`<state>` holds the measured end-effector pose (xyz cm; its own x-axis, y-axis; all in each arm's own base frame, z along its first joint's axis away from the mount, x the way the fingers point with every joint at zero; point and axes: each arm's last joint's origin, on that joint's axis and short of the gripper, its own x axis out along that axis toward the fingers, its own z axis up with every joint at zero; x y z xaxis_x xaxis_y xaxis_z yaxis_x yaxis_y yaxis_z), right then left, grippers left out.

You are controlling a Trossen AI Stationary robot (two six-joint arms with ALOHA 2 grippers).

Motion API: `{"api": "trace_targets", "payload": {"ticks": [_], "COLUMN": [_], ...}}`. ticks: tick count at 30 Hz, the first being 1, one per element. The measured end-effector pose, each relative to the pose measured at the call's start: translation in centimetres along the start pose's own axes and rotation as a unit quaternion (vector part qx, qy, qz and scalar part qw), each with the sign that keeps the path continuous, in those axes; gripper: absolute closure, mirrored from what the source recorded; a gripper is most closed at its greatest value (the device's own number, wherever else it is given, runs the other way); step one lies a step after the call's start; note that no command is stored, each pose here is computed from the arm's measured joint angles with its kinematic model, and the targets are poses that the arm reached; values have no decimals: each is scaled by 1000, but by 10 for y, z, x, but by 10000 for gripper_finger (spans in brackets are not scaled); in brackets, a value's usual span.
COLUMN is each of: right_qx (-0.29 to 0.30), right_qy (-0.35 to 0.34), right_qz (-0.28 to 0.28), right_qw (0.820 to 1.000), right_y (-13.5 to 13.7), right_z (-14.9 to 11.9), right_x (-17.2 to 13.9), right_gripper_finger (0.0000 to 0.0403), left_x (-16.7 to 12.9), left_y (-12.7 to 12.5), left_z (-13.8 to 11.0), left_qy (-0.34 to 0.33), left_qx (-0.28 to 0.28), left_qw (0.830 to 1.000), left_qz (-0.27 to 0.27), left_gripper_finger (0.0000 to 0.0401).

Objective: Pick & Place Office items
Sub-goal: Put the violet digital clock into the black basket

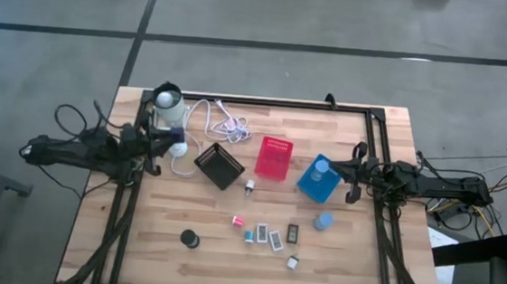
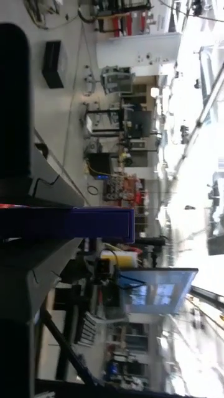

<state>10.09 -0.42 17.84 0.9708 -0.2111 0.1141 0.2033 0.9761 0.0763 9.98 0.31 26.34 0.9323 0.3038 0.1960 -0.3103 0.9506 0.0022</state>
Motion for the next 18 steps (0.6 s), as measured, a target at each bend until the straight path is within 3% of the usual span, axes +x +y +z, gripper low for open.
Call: {"api": "trace_targets", "payload": {"ticks": [7,18], "right_qx": [0,2], "right_qy": [0,1], "right_qz": [0,0], "right_qw": [1000,1000], "right_y": [0,0], "right_z": [0,0], "right_x": [0,0], "right_gripper_finger": [394,394], "left_x": [18,50], "left_y": [-3,-5], "left_z": [28,53], "left_qy": [99,241], "left_qx": [50,110], "left_qw": [994,962], "left_qz": [22,62], "left_gripper_finger": [339,339]}}
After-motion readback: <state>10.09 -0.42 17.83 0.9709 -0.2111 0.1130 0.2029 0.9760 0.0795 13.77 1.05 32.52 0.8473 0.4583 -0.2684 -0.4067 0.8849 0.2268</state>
